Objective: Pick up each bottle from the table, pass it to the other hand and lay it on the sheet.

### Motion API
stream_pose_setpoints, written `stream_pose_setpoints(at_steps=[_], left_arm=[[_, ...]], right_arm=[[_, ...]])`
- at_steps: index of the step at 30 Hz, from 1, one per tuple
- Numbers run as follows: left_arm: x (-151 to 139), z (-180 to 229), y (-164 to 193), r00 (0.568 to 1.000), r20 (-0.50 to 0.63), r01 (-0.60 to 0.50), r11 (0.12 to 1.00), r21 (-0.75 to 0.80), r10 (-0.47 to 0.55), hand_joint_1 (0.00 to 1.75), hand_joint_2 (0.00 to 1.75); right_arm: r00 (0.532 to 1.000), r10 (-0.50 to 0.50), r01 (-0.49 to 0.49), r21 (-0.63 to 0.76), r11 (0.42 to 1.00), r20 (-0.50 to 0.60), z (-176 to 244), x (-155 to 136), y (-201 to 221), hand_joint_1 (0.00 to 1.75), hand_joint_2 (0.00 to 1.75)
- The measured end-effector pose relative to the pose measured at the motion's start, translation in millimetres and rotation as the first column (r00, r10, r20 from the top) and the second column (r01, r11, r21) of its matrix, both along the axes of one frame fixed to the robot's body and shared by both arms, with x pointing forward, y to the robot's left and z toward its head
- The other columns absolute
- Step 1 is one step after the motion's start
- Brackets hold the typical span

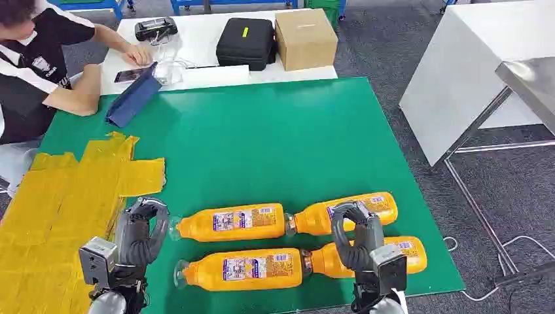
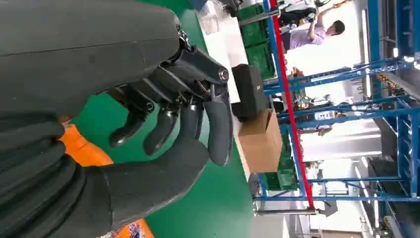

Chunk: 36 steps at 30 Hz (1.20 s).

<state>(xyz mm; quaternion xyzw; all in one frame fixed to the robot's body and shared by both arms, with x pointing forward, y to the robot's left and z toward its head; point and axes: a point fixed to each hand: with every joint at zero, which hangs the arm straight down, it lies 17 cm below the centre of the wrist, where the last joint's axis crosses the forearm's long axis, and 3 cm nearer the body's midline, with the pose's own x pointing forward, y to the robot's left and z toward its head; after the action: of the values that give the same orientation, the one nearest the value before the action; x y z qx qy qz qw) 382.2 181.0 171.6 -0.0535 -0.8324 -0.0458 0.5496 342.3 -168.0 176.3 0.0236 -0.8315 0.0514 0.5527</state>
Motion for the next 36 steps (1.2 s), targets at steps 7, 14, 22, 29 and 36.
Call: stream_pose_setpoints(at_steps=[7, 14, 22, 29, 36], left_arm=[[-13.2, 61.8, 13.6, 0.936, 0.308, -0.222, 0.965, 0.141, 0.170, 1.75, 1.75], [-12.3, 99.0, 5.5, 0.936, 0.330, -0.146, 0.988, 0.057, 0.120, 0.00, 1.75], [-8.9, 108.0, -4.1, 0.934, 0.346, -0.115, 0.991, 0.068, 0.085, 0.00, 1.75], [-5.3, 112.0, -12.0, 0.937, 0.345, -0.082, 0.994, 0.075, 0.051, 0.00, 1.75], [1.2, 114.9, -22.0, 0.940, 0.340, -0.051, 0.996, 0.075, 0.023, 0.00, 1.75]], right_arm=[[0.980, -0.068, 0.074, -0.024, 0.997, 0.187, 45.2, 5.1, 0.9, 1.75, 1.75], [0.967, -0.045, 0.117, -0.277, 0.954, 0.253, 60.7, 26.9, 31.3, 0.00, 1.75], [0.960, 0.033, 0.105, -0.464, 0.880, 0.278, 52.5, 41.6, 60.5, 0.00, 1.75], [0.957, 0.177, 0.046, -0.722, 0.690, 0.231, 18.2, 47.5, 101.1, 0.00, 1.75], [0.936, 0.323, -0.017, -0.902, 0.431, 0.137, -40.2, 54.2, 127.9, 0.00, 1.75]])
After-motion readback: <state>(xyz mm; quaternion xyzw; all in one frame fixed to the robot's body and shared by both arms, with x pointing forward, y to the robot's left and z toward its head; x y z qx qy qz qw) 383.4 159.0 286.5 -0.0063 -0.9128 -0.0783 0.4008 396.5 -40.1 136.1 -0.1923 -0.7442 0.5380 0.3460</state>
